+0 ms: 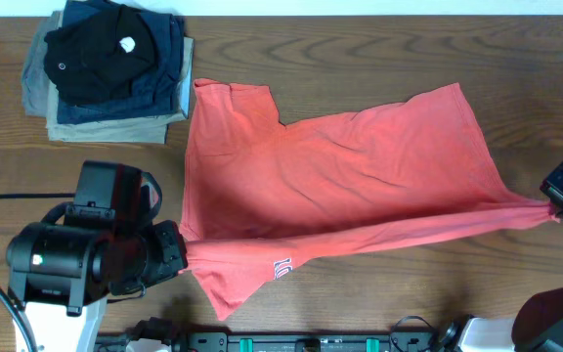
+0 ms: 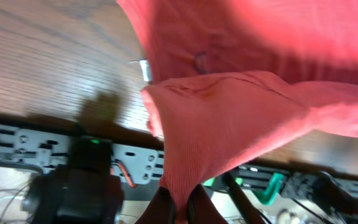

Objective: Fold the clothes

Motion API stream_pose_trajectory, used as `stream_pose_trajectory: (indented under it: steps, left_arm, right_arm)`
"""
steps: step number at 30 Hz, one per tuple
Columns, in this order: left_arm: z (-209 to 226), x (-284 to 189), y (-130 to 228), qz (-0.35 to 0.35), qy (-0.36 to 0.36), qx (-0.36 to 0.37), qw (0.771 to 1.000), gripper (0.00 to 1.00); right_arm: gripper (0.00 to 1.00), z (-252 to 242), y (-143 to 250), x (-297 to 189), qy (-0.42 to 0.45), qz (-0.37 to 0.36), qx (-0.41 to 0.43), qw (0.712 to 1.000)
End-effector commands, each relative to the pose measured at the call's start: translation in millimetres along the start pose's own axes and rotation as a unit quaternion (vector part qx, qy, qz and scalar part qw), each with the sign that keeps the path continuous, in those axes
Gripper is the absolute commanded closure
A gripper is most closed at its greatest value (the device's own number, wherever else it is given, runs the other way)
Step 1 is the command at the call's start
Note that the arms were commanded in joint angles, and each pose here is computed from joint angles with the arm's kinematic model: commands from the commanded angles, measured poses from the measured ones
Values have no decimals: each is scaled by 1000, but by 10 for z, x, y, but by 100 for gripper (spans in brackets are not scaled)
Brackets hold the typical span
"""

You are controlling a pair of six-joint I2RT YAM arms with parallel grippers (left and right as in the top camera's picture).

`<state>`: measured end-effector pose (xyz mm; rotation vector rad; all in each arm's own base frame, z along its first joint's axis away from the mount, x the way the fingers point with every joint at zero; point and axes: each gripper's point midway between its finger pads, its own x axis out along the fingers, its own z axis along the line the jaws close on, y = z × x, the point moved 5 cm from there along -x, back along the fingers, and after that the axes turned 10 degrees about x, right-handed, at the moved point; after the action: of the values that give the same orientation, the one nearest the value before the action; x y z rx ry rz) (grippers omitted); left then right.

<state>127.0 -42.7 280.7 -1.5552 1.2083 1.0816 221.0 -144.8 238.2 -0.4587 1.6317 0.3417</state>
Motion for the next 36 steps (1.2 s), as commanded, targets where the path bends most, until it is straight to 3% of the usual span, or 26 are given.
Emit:
stream_pose_trajectory:
  steps: [1, 6, 14, 20, 29, 36]
  left_arm:
    - [-72, -15, 214, 46, 33, 15, 998, 94]
    - [-177, 13, 300, 65, 26, 46, 997, 94]
    - [168, 80, -5, 8, -188, 18, 982, 94]
    - [175, 239, -169, 53, -229, 9, 972, 94]
    - [-3, 359, -109, 115, -168, 36, 978, 94]
    - [-231, 129, 269, 93, -27, 60, 994, 94]
  right_arm:
    - [99, -156, -4, -155, 19, -35, 30, 999]
    - [99, -250, -19, -172, 51, -51, 66, 995]
    - [99, -125, -183, -181, 12, -88, 84, 992]
    - [99, -50, -219, -167, -9, -88, 85, 993]
    - [99, -126, -144, -43, 25, -69, 79, 994]
    - [99, -169, -109, -43, 39, -62, 78, 994]
